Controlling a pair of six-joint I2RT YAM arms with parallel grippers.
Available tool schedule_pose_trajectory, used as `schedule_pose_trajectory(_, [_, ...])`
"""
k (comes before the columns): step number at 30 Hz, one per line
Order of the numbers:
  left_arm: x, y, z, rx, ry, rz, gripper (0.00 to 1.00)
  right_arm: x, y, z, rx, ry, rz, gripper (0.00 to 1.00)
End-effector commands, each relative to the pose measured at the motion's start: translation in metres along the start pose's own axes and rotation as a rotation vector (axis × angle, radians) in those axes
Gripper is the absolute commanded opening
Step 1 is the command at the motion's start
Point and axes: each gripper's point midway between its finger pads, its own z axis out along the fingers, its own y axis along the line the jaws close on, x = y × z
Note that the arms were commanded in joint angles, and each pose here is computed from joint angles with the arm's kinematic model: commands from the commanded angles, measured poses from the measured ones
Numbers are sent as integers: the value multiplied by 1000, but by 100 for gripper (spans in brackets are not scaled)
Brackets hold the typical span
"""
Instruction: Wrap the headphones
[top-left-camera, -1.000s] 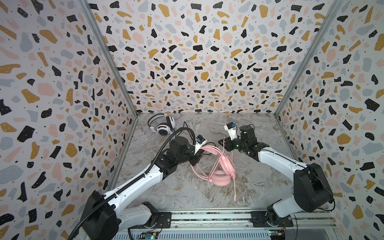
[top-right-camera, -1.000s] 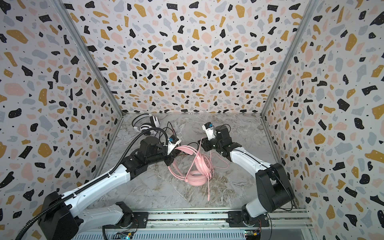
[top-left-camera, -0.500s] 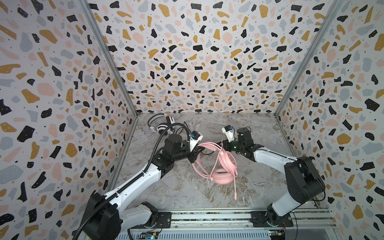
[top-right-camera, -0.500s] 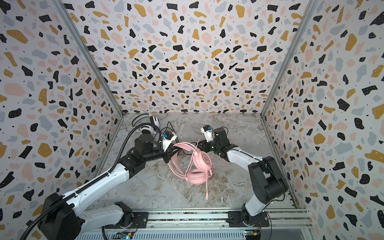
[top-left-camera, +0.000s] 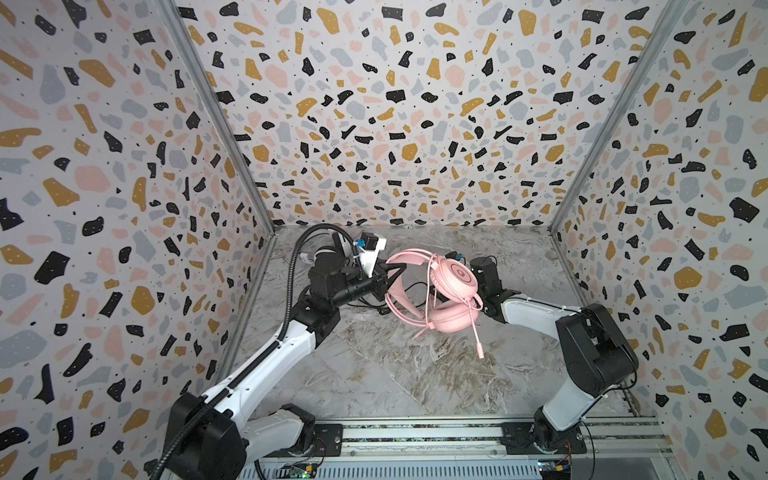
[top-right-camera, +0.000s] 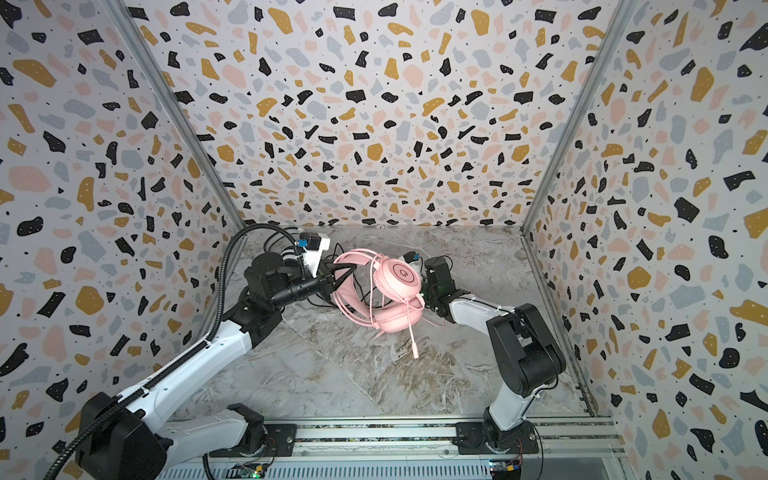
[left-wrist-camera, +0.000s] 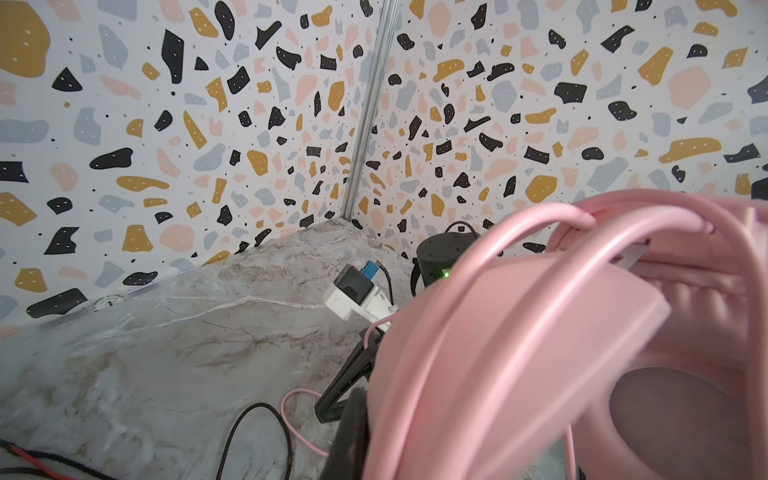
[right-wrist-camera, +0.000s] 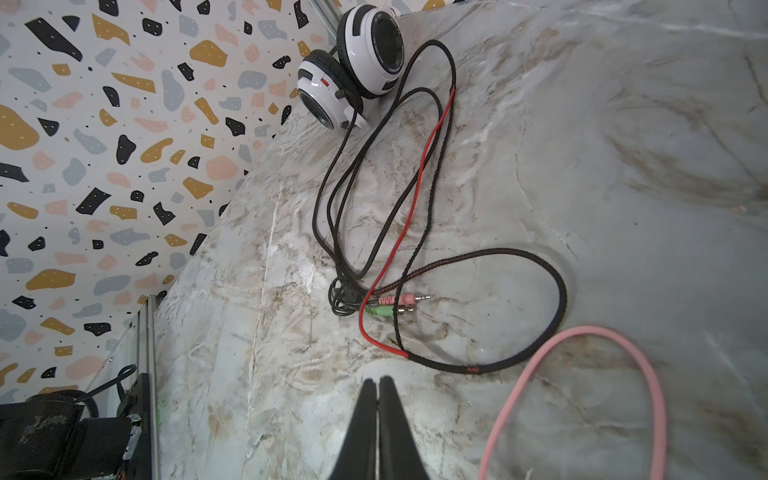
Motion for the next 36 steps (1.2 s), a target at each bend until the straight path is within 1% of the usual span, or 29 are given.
schedule_pose_trajectory(1, [-74, -17, -20, 8, -216, 0, 0, -7, 3, 4, -15, -7, -8, 2])
schedule_pose_trajectory(5, [-97, -4, -35, -52, -308, -53, 0, -8, 5, 2, 11, -17, -32, 0])
schedule_pose_trajectory(9, [-122, 6, -47, -92, -373, -58, 0, -7, 8, 1, 5, -13, -38, 0])
schedule_pose_trajectory(12, [-138, 15, -50, -98, -404, -89, 0, -8, 9, 0, 6, -18, -40, 0])
schedule_pose_trajectory(16, [-153, 25, -58, -93, -479, -168, 0, -8, 14, 3, 0, -2, -54, 0])
schedule_pose_trajectory(21, [-163, 47, -69, -161, -545, -231, 0, -5, 21, 4, -3, 4, -64, 0])
schedule_pose_trajectory(25, [-167, 53, -74, -190, -584, -243, 0, -7, 34, 6, -12, 15, -86, 0])
schedule_pose_trajectory(29, [-167, 74, -85, -295, -615, -287, 0, -8, 43, 6, -17, 19, -102, 1])
schedule_pose_trajectory(32, [-172, 83, -92, -346, -654, -315, 0, -6, 43, 9, 0, 20, -103, 1])
schedule_pose_trajectory(36, [-183, 83, -91, -346, -659, -325, 0, 4, 42, 22, -19, 28, -79, 3])
